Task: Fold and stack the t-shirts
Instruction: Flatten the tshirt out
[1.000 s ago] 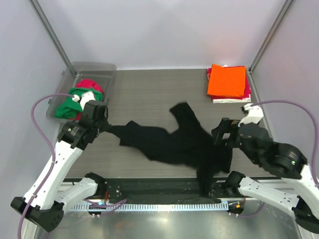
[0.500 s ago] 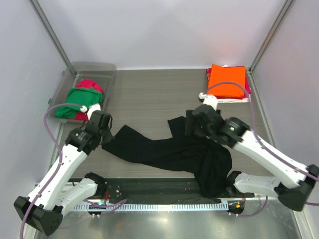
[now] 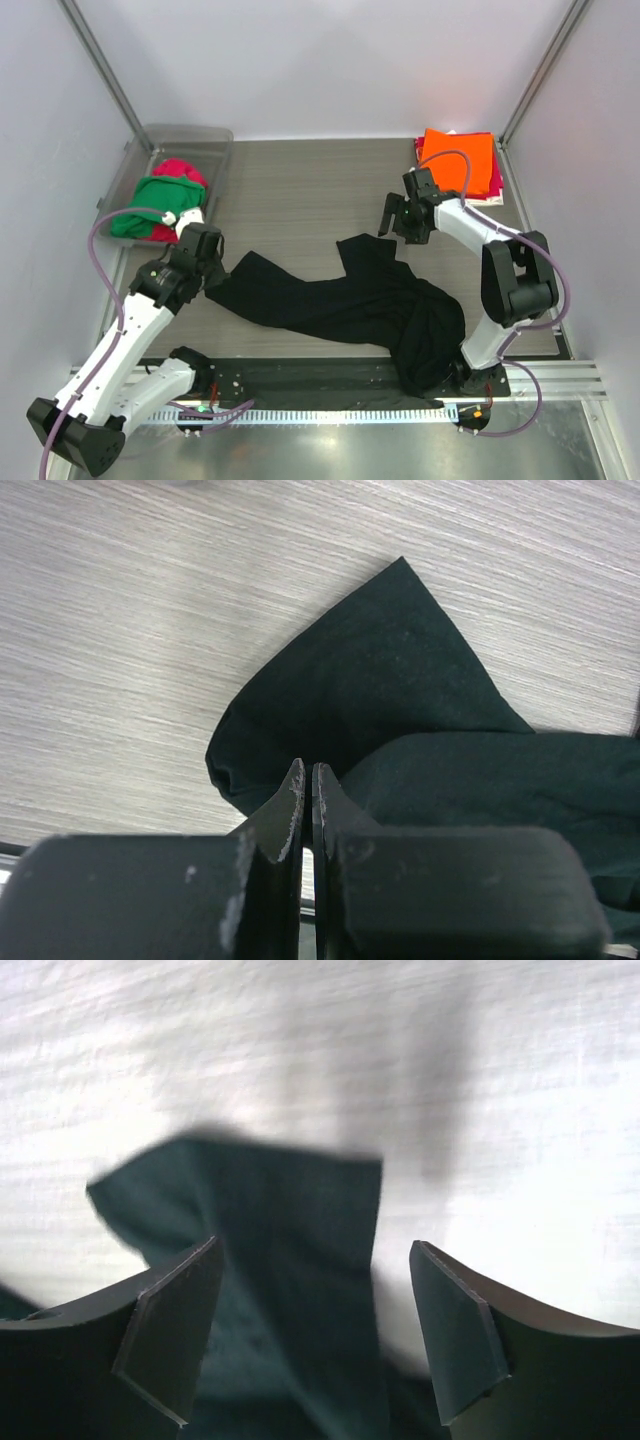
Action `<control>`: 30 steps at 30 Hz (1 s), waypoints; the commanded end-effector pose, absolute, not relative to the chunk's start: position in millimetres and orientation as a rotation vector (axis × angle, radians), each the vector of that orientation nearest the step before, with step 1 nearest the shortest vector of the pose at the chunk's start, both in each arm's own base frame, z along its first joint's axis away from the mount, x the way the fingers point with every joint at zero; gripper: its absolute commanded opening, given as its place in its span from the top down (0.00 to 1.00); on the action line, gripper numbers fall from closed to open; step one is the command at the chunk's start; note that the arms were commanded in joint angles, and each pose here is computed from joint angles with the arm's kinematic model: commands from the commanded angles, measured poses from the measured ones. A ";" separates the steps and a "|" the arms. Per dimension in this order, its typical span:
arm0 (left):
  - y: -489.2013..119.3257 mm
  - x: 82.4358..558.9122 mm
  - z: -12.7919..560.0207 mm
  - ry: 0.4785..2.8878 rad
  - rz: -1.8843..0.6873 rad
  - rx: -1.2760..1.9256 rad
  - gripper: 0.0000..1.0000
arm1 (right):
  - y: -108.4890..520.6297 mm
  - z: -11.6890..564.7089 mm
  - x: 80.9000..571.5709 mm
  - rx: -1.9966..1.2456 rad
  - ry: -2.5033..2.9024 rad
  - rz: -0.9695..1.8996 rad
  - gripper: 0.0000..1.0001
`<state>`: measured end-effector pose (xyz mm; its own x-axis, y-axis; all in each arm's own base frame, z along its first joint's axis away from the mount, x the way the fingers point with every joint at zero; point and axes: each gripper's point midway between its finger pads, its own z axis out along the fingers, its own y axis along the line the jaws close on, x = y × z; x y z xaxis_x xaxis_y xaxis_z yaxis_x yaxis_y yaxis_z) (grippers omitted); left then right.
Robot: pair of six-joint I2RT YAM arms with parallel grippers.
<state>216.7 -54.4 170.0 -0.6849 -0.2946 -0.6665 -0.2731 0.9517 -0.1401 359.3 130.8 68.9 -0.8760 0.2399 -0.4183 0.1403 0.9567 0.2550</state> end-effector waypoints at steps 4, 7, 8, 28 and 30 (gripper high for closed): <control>-59.6 223.0 175.0 2.323 -0.085 -0.378 1.00 | 138.4 57.6 384.9 0.285 2.611 0.452 0.25; -60.6 223.5 173.7 2.328 -0.088 -0.374 1.00 | 144.3 40.1 381.4 0.295 2.640 0.490 0.27; -60.2 223.5 173.7 2.328 -0.087 -0.376 1.00 | 145.3 36.9 380.6 0.300 2.644 0.499 0.28; -59.0 224.9 169.6 2.340 -0.065 -0.384 1.00 | 174.2 4.2 361.7 0.288 2.686 0.611 0.99; -58.8 224.9 168.5 2.344 -0.060 -0.386 1.00 | 174.7 17.9 367.2 0.275 2.654 0.619 0.99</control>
